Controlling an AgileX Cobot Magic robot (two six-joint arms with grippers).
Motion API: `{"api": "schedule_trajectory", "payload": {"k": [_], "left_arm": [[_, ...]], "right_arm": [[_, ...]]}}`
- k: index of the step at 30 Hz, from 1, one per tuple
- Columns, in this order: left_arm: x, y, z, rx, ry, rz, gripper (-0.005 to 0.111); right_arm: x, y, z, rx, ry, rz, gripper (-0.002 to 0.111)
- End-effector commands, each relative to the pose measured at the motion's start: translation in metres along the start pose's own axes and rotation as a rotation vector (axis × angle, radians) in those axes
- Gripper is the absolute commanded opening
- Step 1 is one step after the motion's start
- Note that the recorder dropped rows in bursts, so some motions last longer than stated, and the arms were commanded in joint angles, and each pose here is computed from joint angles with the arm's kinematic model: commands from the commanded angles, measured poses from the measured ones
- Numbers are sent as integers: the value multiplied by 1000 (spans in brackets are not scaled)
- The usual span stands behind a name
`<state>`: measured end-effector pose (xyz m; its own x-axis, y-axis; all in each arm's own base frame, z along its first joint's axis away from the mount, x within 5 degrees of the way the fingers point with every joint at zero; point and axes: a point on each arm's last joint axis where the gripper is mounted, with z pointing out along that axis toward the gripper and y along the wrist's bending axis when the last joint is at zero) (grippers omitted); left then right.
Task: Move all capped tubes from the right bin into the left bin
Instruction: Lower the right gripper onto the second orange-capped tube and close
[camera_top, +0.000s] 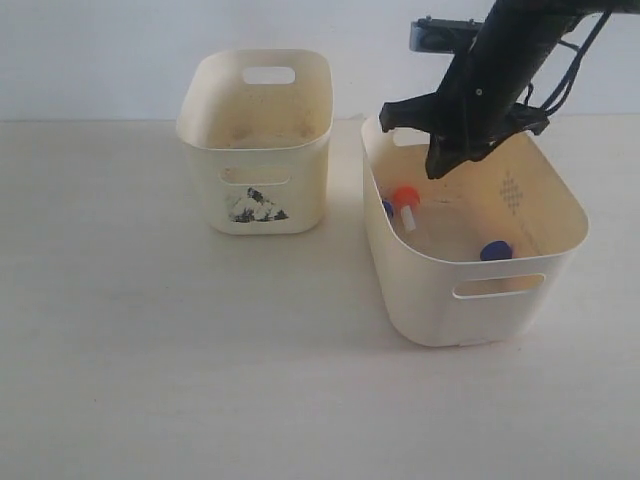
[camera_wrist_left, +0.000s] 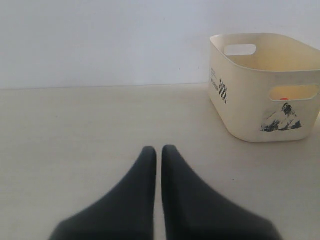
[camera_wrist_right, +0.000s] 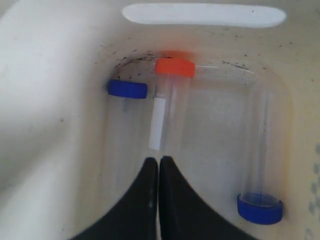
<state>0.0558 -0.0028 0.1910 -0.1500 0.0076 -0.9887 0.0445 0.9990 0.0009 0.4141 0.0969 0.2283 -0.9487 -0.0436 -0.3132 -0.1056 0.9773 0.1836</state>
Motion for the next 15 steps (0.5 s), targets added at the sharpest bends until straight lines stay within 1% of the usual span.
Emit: {"api": "schedule_trajectory", "payload": {"k": [1,6,7,8,10,12,14,15], "left_arm": [[-2,0,0,-1,-13,-7,4],[-2,0,0,-1,-13,-7,4],[-2,0,0,-1,-13,-7,4],[-2,0,0,-1,-13,-7,4],[-2,0,0,-1,-13,-7,4],[-2,0,0,-1,-13,-7,4],[-2,0,0,-1,-13,-7,4],[-2,0,0,-1,-13,-7,4]], "right_arm": [[12,-8,22,19,-31,-3,-1],[16,-11,35,24,-68,-38,-1],[15,-12,38,25,-69,-37,1],[17,-13,44,27,-54,-35,4],[19,-15,55,29,-26,-30,19],[21,-16,62,30,-8,-26,36],[21,-16,65,31,-3,-14,58],[21,-17,66,31,-6,-14,64]]}}
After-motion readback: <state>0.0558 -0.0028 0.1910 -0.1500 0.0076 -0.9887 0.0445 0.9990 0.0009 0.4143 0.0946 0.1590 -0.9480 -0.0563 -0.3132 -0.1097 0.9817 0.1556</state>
